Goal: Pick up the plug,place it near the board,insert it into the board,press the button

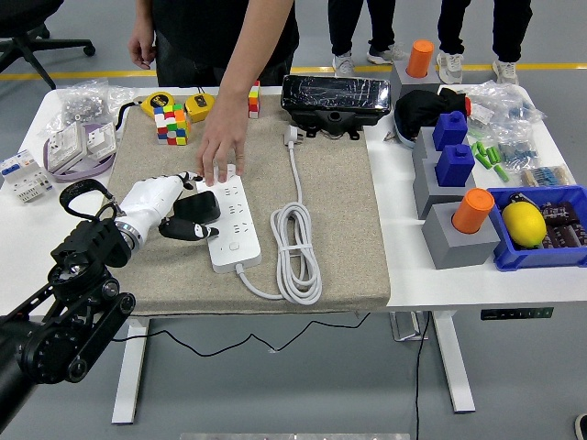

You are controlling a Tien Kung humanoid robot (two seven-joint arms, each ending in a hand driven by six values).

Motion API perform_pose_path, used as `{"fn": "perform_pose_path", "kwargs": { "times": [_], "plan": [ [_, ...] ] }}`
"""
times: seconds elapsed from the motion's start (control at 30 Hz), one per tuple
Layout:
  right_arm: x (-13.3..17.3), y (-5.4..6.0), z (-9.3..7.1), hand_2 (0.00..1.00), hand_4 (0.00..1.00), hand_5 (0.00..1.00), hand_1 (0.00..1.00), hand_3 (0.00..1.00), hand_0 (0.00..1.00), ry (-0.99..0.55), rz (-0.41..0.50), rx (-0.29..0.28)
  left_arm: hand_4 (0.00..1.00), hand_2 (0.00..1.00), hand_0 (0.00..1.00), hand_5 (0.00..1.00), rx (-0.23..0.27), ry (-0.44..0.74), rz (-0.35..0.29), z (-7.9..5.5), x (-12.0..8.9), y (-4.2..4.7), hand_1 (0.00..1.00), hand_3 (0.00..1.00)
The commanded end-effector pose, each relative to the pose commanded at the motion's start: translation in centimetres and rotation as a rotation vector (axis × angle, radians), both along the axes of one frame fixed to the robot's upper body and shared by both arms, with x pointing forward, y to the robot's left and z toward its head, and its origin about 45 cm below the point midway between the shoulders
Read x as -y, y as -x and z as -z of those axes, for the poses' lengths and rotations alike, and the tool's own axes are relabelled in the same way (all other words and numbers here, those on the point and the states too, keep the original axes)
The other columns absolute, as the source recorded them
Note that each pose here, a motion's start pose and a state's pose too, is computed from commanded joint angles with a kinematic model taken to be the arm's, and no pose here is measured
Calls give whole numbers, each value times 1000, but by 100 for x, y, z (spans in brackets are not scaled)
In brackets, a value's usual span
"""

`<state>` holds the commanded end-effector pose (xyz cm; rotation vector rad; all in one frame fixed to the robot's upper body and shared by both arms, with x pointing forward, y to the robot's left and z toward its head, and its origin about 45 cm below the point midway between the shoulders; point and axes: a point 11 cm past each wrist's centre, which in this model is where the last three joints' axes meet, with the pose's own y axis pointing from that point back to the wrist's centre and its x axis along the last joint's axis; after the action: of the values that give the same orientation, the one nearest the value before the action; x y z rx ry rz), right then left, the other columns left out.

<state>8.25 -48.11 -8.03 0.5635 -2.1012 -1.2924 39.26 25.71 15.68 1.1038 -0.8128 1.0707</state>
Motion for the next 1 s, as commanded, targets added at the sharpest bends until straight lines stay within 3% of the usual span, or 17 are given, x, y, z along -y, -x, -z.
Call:
{"fn": "perform_pose_path", "kwargs": {
  "times": [0.03, 0.07, 0.23, 0.27, 0.43, 0.47, 0.83, 0.87, 1.0],
  "plan": [
    [1, -1, 0, 736, 998, 998, 736, 763, 762, 0, 0, 0, 998, 593, 490, 398, -1, 1, -1, 6, -2, -1, 641, 718],
    [1, -1, -1, 736, 998, 998, 735, 762, 762, 0, 0, 0, 998, 471, 391, 370, -1, 2, -2, 10, -2, -2, 488, 573],
    [2, -4, -1, 736, 998, 998, 735, 762, 762, 0, 0, 1, 998, 471, 391, 370, 8, 14, -9, 16, 0, -16, 488, 573],
    [0, -6, -1, 736, 998, 998, 735, 762, 762, -1, -1, 2, 998, 408, 339, 372, 16, 19, -11, 7, 3, -23, 364, 543],
    [-1, -21, -3, 736, 998, 998, 735, 762, 762, -1, -1, 6, 998, 408, 339, 372, 27, 31, -18, -13, 14, -50, 364, 543],
    [-1, -26, -4, 736, 998, 998, 735, 763, 762, -1, -1, 7, 998, 379, 308, 381, 30, 32, -21, -16, 12, -55, 305, 513],
    [2, -33, -7, 736, 998, 998, 735, 763, 762, -2, -3, 10, 998, 356, 282, 383, 32, 36, -38, -11, 3, -95, 261, 492],
    [2, -32, -6, 735, 998, 998, 734, 762, 762, -2, -3, 10, 998, 253, 241, 311, 32, 37, -37, -7, 2, -95, 159, 407],
    [4, -30, -7, 735, 998, 998, 734, 762, 762, -1, -3, 10, 998, 253, 241, 311, 36, 12, -32, -1, 0, -101, 159, 407]
  ]
}}
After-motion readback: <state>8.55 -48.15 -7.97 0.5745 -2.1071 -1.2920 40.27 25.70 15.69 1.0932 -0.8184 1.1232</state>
